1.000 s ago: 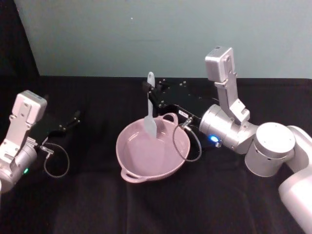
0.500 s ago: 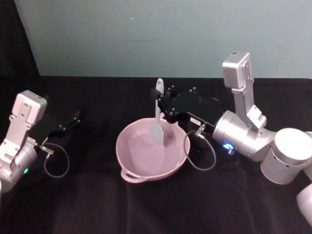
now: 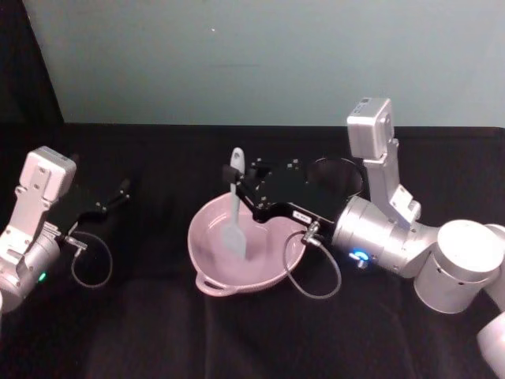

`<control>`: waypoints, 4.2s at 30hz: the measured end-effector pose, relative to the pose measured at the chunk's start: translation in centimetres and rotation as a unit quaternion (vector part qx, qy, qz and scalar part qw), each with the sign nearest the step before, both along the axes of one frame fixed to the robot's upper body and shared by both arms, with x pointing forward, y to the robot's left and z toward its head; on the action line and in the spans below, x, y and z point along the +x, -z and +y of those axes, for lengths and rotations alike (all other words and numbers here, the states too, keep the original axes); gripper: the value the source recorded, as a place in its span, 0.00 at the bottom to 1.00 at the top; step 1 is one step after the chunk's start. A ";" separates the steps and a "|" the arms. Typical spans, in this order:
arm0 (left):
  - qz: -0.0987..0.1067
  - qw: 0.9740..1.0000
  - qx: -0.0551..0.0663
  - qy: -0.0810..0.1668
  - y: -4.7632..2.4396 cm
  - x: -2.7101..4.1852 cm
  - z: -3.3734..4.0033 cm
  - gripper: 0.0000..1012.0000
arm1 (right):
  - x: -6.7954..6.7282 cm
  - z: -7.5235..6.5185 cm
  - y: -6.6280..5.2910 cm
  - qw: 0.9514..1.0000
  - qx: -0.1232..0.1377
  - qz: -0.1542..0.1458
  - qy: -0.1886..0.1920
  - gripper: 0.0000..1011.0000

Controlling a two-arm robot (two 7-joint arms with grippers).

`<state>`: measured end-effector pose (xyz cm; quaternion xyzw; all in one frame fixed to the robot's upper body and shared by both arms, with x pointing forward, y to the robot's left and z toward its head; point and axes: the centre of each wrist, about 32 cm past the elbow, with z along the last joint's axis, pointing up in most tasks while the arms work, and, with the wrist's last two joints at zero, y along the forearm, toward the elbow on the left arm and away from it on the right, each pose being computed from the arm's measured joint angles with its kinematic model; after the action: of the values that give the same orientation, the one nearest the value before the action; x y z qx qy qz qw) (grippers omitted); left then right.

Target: Use the one hand to pick up the spoon and stir the clear water in the bowl.

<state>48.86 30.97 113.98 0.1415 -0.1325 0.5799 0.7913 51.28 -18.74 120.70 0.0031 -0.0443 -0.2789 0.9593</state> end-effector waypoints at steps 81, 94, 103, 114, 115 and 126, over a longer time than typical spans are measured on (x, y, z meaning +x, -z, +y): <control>0.000 1.000 0.000 0.000 0.00 0.00 0.00 1.00 | 1.4 3.2 0.8 0.999 -0.012 -0.005 0.052 0.12; 0.000 1.000 0.000 0.000 0.00 0.00 0.00 1.00 | 2.5 1.5 0.8 0.996 -0.013 -0.009 0.093 0.12; 0.000 1.000 0.000 0.000 0.00 0.00 0.00 1.00 | 1.8 -0.8 0.8 0.997 -0.018 0.001 0.077 0.12; 0.000 1.000 0.000 0.000 0.00 0.00 0.00 1.00 | -0.6 -1.8 0.4 0.999 -0.010 0.010 0.031 0.12; 0.000 1.000 0.000 0.000 0.00 0.00 0.00 1.00 | -1.0 -1.7 0.3 1.000 -0.009 0.012 0.024 0.12; 0.000 1.000 0.000 0.000 0.00 0.00 0.00 1.00 | -1.4 0.2 0.5 1.000 -0.014 0.023 -0.007 0.12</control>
<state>48.86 30.97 113.98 0.1415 -0.1325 0.5799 0.7913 49.86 -18.53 120.16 -0.0160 -0.0263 -0.2712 0.9620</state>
